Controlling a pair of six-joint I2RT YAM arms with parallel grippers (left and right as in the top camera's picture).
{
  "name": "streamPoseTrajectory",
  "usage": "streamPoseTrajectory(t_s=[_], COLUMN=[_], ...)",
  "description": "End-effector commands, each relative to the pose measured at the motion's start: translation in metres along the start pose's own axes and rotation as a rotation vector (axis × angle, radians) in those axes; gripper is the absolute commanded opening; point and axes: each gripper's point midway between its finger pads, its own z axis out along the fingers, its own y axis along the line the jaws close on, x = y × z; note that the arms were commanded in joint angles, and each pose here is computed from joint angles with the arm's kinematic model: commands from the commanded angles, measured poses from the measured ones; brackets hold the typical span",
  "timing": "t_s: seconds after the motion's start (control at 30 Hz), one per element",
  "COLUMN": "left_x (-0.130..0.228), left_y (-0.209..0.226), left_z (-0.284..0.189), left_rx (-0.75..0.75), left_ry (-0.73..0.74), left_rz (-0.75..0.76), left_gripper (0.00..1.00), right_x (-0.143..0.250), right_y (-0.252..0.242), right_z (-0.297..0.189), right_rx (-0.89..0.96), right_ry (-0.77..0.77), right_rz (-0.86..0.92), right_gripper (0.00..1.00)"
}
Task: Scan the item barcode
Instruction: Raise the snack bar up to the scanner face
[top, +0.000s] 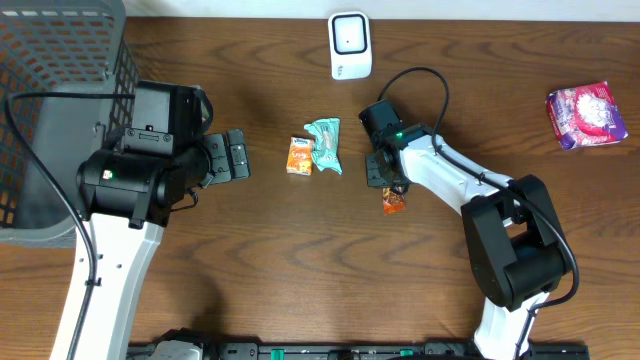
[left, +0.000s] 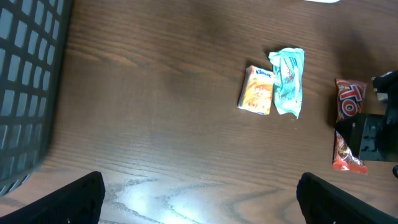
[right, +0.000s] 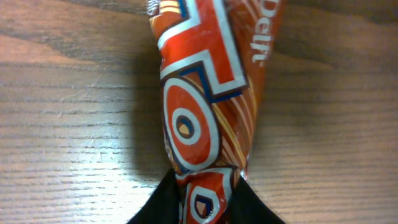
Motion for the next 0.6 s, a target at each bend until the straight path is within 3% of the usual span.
streamPoseTrajectory(t_s=[0.0,0.1,0.23,0.57], left_x=[0.000,0.000,0.000,0.000], left_y=[0.003,0.003,0.003,0.003], left_z=[0.001,0.001,0.001,0.001], left_rx=[-0.014,-0.014,-0.014,-0.014], left_ry=[0.001,0.001,0.001,0.001], left_rz=[0.005,0.005,0.005,0.005], left_gripper=[0.98,0.98,0.98,0.98], right_x=[0.016,0.008,-0.020,-0.124], right_y=[-0.003,0.000,0.009,0.057], right_z=[0.009,0.006,-0.011,-0.065], right_rx=[0.017,0.009,-0.022,-0.246], right_ry=[0.046,0.028,-0.034,-0.380], right_rz=[-0.001,0.002,0.012,0.064], right_gripper=[0.11,0.01,0.01,0.01])
